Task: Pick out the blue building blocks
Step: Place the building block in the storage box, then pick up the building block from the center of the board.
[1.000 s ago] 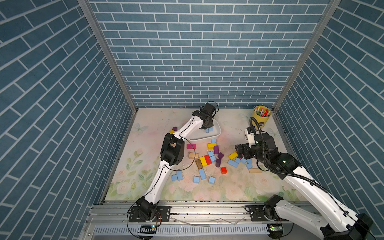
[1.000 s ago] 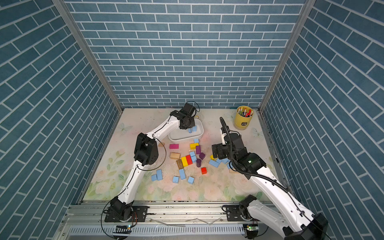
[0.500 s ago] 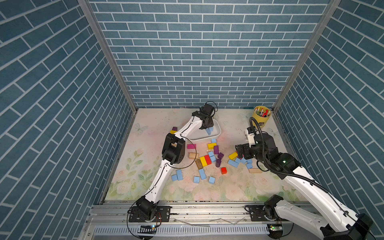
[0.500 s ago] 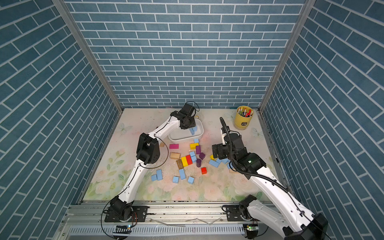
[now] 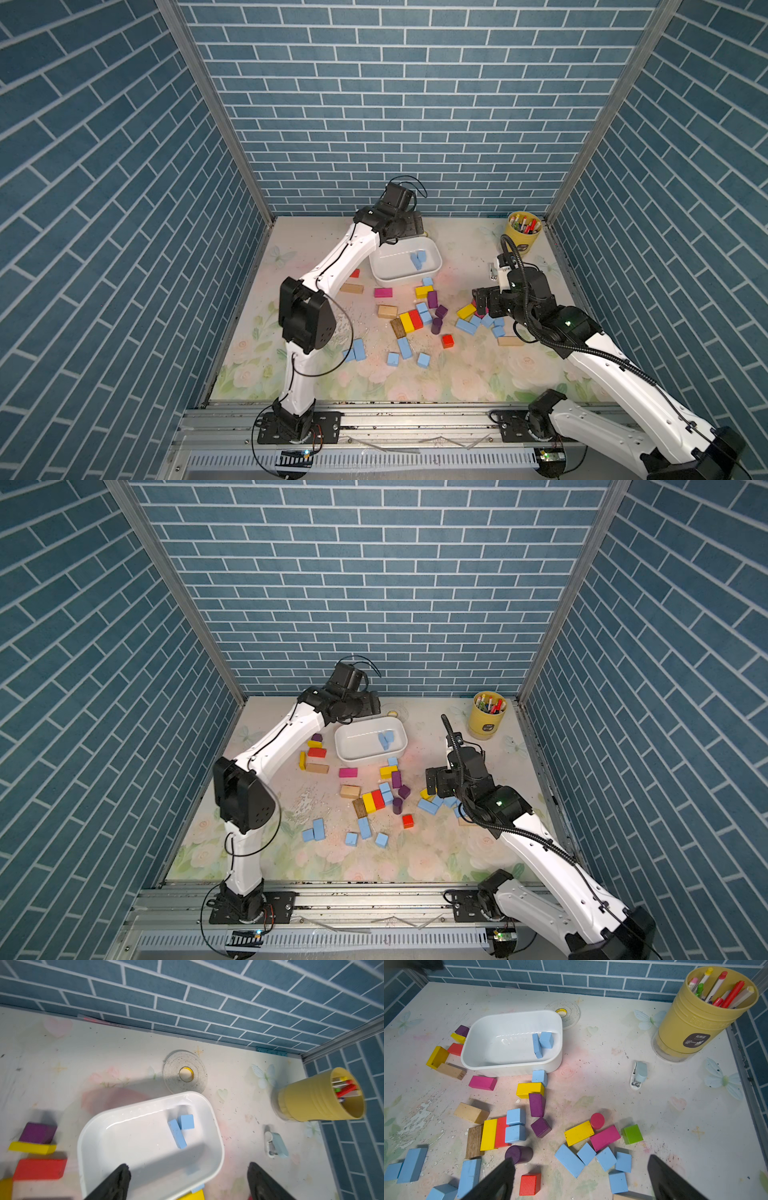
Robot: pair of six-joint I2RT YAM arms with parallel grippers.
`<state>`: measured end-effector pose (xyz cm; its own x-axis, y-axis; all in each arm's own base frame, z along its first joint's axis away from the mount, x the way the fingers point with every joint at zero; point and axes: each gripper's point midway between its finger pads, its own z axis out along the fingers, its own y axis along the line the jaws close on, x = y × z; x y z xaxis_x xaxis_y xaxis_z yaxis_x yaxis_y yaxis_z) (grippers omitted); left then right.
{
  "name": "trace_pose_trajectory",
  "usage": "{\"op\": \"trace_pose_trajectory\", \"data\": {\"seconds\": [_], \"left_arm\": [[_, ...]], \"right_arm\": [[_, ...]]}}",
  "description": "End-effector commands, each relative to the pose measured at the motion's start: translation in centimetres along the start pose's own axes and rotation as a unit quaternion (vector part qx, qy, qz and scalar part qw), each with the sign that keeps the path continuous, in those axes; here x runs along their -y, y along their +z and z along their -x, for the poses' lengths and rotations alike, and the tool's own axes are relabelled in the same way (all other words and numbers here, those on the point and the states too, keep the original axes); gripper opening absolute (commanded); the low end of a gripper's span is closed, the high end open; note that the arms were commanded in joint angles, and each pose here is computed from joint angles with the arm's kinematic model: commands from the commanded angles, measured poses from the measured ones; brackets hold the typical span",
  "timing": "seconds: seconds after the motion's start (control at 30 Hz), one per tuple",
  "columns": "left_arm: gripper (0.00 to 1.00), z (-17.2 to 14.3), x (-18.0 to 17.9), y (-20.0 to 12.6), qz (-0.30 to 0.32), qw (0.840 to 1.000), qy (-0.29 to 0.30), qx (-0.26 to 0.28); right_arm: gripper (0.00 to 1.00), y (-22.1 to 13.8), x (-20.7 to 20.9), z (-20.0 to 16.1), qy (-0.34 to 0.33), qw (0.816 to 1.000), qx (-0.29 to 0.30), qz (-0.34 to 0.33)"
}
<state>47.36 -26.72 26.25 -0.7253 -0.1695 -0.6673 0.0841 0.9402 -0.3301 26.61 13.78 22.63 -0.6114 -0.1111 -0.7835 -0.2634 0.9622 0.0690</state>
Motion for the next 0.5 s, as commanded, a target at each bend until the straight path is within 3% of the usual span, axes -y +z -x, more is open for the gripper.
{"op": "trace_pose_trajectory", "data": {"seconds": [0.0, 0.17, 0.47], "left_arm": [[1.00, -1.4, -1.8, -2.2, 0.014, 1.000, 0.024, 0.000], [0.99, -3.1, -3.2, -7.2, -0.002, 0.999, 0.025, 0.021], [0.99, -8.1, -6.3, -13.2, -0.029, 0.998, 0.049, 0.034]], "right_arm": [[0.99, 0.0, 0.4, -0.9, 0.025, 1.000, -0.014, -0.005], [0.99, 0.2, -0.3, -1.5, 0.032, 0.999, -0.036, 0.013], [0.99, 0.5, -1.2, -3.5, 0.019, 0.995, -0.094, 0.035]]}}
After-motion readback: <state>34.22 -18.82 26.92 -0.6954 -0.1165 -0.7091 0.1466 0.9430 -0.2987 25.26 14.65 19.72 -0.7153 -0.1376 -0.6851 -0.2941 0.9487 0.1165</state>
